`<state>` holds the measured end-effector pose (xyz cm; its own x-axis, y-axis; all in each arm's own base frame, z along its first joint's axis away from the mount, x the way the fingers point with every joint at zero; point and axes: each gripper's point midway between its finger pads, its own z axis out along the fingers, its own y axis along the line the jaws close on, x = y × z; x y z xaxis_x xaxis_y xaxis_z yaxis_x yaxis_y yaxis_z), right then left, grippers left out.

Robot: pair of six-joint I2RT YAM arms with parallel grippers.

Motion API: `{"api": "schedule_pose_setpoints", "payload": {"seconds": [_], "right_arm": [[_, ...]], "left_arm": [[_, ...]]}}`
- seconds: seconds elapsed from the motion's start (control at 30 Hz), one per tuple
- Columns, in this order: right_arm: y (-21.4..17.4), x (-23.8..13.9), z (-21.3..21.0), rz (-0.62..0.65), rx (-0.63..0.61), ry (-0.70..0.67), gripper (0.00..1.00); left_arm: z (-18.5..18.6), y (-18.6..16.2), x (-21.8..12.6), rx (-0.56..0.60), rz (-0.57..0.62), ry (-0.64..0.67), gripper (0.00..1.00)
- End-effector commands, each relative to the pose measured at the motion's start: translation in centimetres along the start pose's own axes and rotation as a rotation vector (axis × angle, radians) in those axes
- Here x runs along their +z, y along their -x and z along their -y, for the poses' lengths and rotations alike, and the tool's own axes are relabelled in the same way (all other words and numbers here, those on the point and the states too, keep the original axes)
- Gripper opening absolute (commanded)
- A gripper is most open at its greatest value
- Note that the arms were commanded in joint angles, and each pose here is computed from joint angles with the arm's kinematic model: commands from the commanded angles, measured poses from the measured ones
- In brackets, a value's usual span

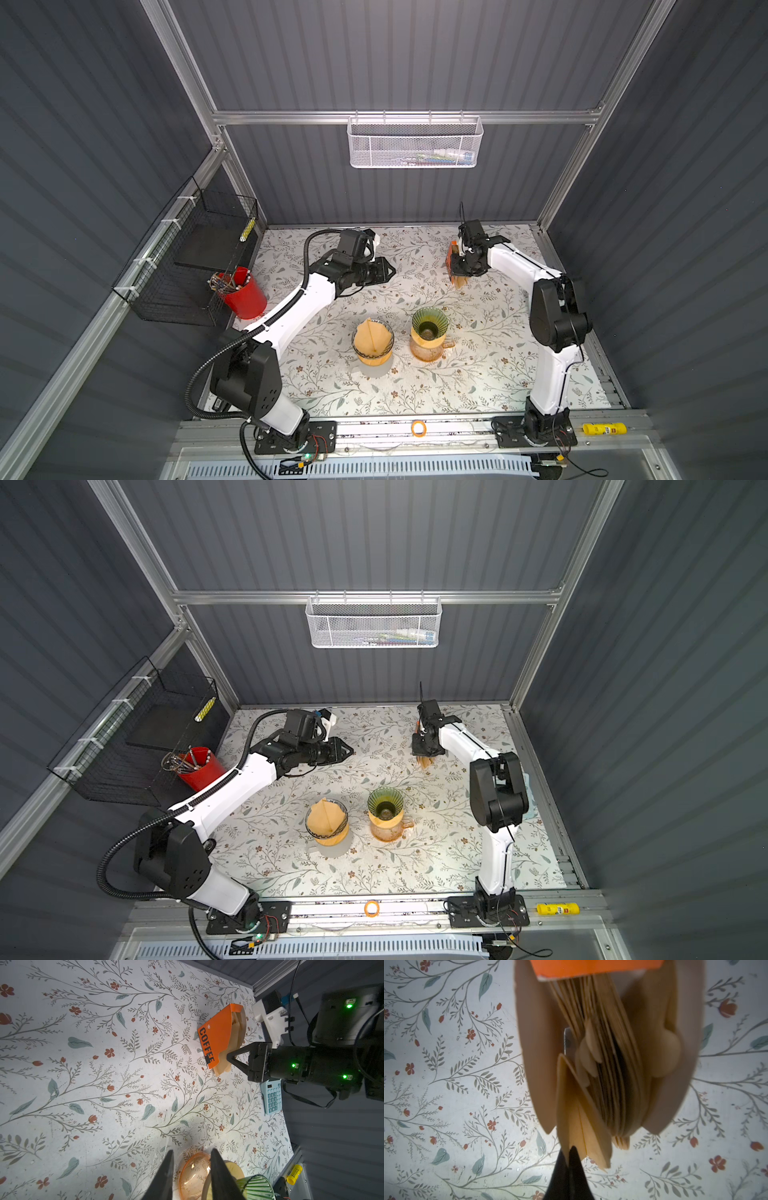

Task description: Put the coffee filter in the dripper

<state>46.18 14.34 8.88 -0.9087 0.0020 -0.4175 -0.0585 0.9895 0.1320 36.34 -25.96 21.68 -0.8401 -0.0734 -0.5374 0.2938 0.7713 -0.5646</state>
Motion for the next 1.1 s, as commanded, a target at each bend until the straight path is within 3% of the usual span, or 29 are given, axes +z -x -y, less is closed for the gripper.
{"api": "schedule_pose_setpoints", "payload": {"seconds": [0.0, 0.73, 1.07], "right_arm": [[-0.8, -0.9, 0.1, -0.007, 0.014, -0.009, 0.0], [-4.7, -6.4, -0.1, -0.001, 0.046, 0.023, 0.0], [-7.4, -14.4, -1.2, 0.027, -0.009, 0.083, 0.01]], "left_arm": [[0.4, 0.3, -1.0, -0.005, 0.024, -0.023, 0.31], [1.1, 0.3, -2.8, 0.015, 0.06, -0.036, 0.31], [0.7, 0.0, -4.2, 0.045, 0.025, 0.029, 0.32]]}}
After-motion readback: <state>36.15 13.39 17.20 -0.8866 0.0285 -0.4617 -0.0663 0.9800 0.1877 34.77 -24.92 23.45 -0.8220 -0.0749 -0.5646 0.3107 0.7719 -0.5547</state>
